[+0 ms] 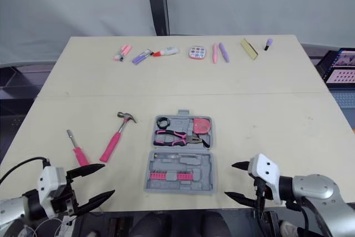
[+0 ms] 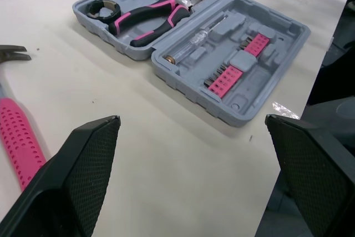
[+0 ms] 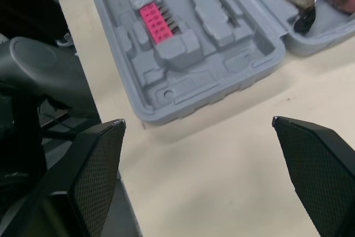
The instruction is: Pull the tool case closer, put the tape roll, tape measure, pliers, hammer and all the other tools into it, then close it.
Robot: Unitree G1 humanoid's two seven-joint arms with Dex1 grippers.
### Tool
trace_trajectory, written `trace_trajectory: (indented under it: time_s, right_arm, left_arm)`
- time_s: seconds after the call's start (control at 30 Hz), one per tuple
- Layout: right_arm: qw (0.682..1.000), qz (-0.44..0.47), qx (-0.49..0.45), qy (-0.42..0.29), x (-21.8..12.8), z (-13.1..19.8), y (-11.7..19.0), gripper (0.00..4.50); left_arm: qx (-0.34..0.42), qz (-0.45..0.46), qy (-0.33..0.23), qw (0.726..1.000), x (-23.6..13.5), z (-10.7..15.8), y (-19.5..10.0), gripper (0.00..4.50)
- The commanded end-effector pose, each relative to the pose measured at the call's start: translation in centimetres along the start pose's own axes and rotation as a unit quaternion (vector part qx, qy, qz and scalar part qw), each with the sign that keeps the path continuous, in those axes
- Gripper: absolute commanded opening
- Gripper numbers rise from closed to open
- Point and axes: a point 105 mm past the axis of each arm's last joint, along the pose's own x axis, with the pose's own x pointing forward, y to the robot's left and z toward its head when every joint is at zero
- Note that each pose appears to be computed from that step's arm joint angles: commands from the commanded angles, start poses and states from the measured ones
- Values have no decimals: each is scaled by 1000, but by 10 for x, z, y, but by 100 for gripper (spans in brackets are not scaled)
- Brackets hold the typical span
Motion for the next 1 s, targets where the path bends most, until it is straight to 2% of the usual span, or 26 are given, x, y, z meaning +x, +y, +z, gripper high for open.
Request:
trace_trajectory:
  time_s: [0.03, 0.13, 0.27, 0.37, 0.5, 0.77, 1.0]
  right_arm:
    - [1000, -2, -16, -3, -3, 3, -1, 448]
    - [998, -11, -25, -64, -7, 20, 0, 448]
    - [994, -12, -40, -103, -15, 33, 1, 448]
    - [993, -8, -43, -113, -15, 35, 3, 448]
    - [991, -12, -53, -122, -16, 34, 4, 448]
    - [988, -23, -55, -140, -14, 35, 8, 448]
    - [988, -33, -48, -140, -15, 33, 8, 448]
  left_arm:
    - [12, 5, 0, 1000, -1, 7, -2, 450]
    - [-23, 85, -38, 995, -1, 21, 15, 450]
    - [-86, 215, -79, 970, -7, 35, 42, 450]
    - [-120, 247, -84, 958, -8, 38, 45, 450]
    - [-142, 302, -62, 941, -14, 32, 50, 450]
    - [-113, 300, -7, 947, -7, 17, 56, 450]
    - [-94, 298, 22, 950, 14, 22, 92, 450]
